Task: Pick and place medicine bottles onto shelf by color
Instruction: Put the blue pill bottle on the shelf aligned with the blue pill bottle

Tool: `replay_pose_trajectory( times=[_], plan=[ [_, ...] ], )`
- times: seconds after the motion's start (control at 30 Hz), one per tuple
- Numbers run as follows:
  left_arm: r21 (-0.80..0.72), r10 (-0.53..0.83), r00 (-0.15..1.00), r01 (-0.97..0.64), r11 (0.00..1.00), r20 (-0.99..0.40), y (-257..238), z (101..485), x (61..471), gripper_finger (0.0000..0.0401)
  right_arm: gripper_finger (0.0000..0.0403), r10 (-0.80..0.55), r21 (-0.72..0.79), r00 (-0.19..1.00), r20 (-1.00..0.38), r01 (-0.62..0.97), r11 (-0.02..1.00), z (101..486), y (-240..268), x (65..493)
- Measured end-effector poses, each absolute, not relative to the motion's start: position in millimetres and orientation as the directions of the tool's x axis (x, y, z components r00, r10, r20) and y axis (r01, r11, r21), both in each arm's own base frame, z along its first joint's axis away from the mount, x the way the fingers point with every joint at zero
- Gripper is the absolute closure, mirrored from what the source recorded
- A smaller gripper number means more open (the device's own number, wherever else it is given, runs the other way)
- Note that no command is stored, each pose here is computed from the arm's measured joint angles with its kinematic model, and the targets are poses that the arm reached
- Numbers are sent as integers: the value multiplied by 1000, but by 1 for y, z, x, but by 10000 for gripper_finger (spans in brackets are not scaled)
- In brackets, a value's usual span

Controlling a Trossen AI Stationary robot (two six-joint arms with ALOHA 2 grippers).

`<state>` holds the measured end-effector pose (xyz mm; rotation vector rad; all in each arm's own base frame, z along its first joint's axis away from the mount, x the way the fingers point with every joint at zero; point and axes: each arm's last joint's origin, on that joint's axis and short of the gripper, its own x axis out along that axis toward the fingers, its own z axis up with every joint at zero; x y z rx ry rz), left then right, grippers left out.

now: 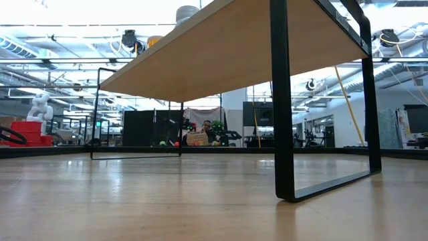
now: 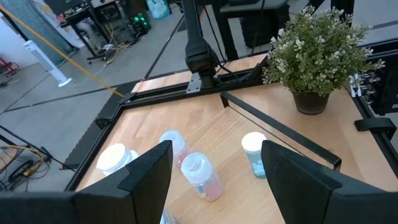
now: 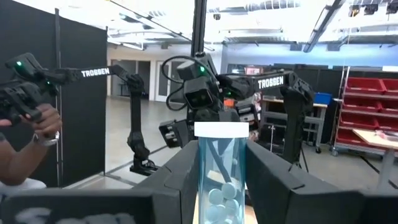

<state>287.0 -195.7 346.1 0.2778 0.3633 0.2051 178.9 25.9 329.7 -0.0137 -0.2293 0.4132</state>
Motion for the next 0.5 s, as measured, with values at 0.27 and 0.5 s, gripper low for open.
replay_pose_trajectory(
  times=[0.27,0.5],
  plan=[
    [307,242,920,-144,941,-309,-196,348,288,153,293,426,-47,887,179,-425,904,315,31,205],
    [302,242,920,-147,942,-309,-196,348,288,153,293,555,-62,819,145,-553,831,296,38,232]
  ],
)
